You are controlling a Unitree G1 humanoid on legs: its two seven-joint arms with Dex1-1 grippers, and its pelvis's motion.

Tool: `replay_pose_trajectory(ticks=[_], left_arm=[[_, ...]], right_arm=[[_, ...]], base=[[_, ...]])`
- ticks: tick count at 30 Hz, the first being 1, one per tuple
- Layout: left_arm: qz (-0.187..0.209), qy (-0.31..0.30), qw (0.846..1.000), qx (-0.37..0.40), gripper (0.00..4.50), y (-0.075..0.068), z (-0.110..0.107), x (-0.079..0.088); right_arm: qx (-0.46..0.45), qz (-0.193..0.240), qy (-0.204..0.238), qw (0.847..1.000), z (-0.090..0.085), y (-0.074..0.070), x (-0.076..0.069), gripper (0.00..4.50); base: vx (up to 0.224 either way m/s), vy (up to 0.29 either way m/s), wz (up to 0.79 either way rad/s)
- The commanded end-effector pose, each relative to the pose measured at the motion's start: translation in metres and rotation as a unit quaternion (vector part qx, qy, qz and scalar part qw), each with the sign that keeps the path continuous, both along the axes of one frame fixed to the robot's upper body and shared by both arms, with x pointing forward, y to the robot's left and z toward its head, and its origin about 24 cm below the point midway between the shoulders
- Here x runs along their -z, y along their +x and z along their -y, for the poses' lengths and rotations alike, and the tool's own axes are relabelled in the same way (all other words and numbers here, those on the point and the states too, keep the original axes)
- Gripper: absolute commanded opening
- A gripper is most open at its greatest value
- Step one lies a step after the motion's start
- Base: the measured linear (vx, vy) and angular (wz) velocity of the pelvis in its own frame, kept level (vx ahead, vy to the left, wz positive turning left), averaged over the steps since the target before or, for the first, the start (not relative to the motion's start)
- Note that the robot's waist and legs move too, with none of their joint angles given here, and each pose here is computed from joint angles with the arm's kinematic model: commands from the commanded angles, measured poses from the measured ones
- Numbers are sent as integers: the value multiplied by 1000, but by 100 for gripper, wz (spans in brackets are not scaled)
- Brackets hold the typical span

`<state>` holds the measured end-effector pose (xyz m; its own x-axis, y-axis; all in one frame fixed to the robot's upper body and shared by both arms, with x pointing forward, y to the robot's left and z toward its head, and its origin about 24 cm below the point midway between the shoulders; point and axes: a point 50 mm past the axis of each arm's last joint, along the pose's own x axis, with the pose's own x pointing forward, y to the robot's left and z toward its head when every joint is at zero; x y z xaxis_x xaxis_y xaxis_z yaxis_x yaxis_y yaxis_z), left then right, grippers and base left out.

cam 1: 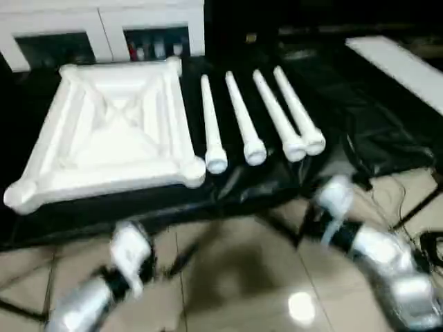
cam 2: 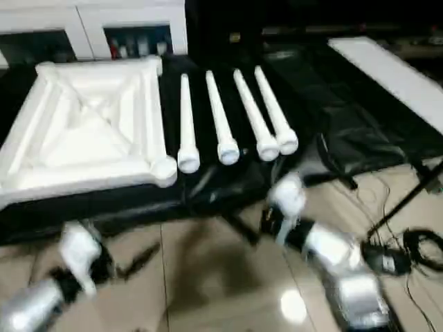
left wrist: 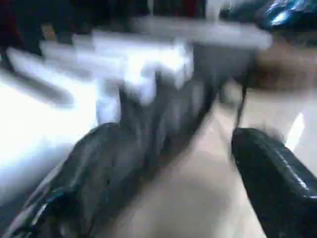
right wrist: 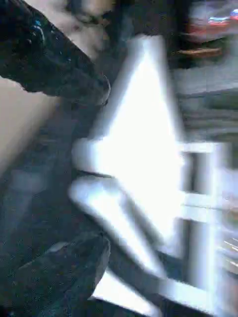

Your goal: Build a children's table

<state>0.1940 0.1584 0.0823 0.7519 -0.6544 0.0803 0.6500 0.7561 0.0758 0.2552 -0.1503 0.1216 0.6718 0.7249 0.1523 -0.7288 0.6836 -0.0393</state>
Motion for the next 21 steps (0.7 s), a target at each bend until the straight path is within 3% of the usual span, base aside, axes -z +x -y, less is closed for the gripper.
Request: replay_pose_trajectory(ticks=[1, 3, 4, 5, 6, 8, 10, 12, 14, 16, 21], left_arm=[[12, -27, 999, -35, 434, 5, -1, -16], [23, -32, 997, -61, 443, 12, -2, -23], [54, -23, 979, -197, 443, 41, -17, -35], [57, -35, 973, -220, 443, 47, -19, -38], [51, -58, 956, -282, 443, 61, -28, -42], [45, -64, 948, -308, 443, 67, -33, -44], [30, -68, 950, -304, 443, 70, -35, -44], [7, -62, 957, -282, 443, 72, -31, -38], [3, -49, 958, -284, 443, 75, -31, -35], [-18, -18, 948, -317, 443, 81, -31, -28], [-5, -28, 943, -332, 443, 82, -18, -36]], right_arm=[[44, 21, 38, 998, 6, 4, -20, 450], [87, 28, 50, 995, 11, 12, -27, 450], [206, 33, 73, 975, 24, 33, -38, 450], [237, 33, 81, 968, 28, 37, -40, 450], [294, 15, 108, 950, 35, 44, -38, 450], [320, -10, 95, 943, 37, 48, -32, 450], [344, -35, 33, 938, 36, 49, -21, 450], [336, -58, 48, 939, 29, 51, -14, 450], [335, -65, 44, 939, 24, 54, -10, 450], [325, -73, 20, 943, 11, 58, -1, 450], [307, -59, -27, 950, 3, 57, -3, 450]], base=[[0, 0, 0], [0, 0, 0], [0, 0, 0], [0, 0, 0], [-54, -3, 4], [-52, -4, 0], [0, 0, 0], [0, 0, 0], [0, 0, 0], [0, 0, 0], [-5, 1, 8]])
